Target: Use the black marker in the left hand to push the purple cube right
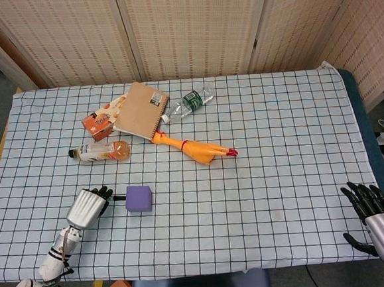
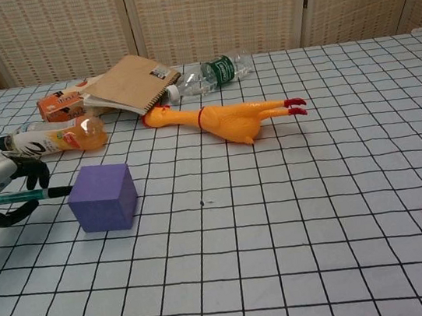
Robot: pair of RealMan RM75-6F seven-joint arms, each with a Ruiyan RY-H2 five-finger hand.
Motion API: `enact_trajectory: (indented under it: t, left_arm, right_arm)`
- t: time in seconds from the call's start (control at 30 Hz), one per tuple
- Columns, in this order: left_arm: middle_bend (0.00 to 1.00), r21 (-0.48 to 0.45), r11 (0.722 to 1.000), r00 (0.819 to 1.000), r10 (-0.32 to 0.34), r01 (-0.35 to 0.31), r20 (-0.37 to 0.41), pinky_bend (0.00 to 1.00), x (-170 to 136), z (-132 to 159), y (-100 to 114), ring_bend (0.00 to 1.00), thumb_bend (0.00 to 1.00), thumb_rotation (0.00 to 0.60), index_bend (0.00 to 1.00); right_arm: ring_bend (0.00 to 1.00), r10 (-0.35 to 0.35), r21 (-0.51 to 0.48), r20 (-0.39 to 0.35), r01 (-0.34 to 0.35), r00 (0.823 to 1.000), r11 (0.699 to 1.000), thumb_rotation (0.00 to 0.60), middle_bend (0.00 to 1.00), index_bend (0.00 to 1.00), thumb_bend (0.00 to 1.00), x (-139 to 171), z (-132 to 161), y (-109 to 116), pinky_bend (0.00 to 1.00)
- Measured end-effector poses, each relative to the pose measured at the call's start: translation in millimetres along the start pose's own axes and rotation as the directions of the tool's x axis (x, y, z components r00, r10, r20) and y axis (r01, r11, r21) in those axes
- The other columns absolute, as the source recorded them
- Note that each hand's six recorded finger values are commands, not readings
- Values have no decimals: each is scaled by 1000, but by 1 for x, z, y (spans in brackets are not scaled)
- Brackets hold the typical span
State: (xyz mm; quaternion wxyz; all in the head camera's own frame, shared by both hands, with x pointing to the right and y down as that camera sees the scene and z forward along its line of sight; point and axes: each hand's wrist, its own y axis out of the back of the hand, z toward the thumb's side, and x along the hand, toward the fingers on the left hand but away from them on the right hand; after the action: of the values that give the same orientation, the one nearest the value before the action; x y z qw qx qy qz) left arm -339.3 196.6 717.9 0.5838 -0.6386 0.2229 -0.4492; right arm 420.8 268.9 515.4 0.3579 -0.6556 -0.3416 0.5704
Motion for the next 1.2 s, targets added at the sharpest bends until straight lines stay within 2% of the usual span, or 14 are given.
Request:
enact_trajectory:
  t: [0.37,0.87,1.2]
  left_arm:
    - [771,-5,1000,998,26,-25,60,938,28,32,12,765,650,600,772]
    - [772,-25,999,992,27,-24,122,938,60,76,16,764,650,600,772]
    - [772,-17,997,980,71,-70,184,938,79,113,30,765,650,600,773]
  right_arm:
    - [0,-10,-14,7,10,1000,1000,600,0,0,108,3,-5,5,0]
    - [0,-17,-23,21,17,1000,1000,600,0,0,108,3,-10,9,0]
    - [0,-19,-35,33,20,999,999,600,0,0,108,5,-14,12,0]
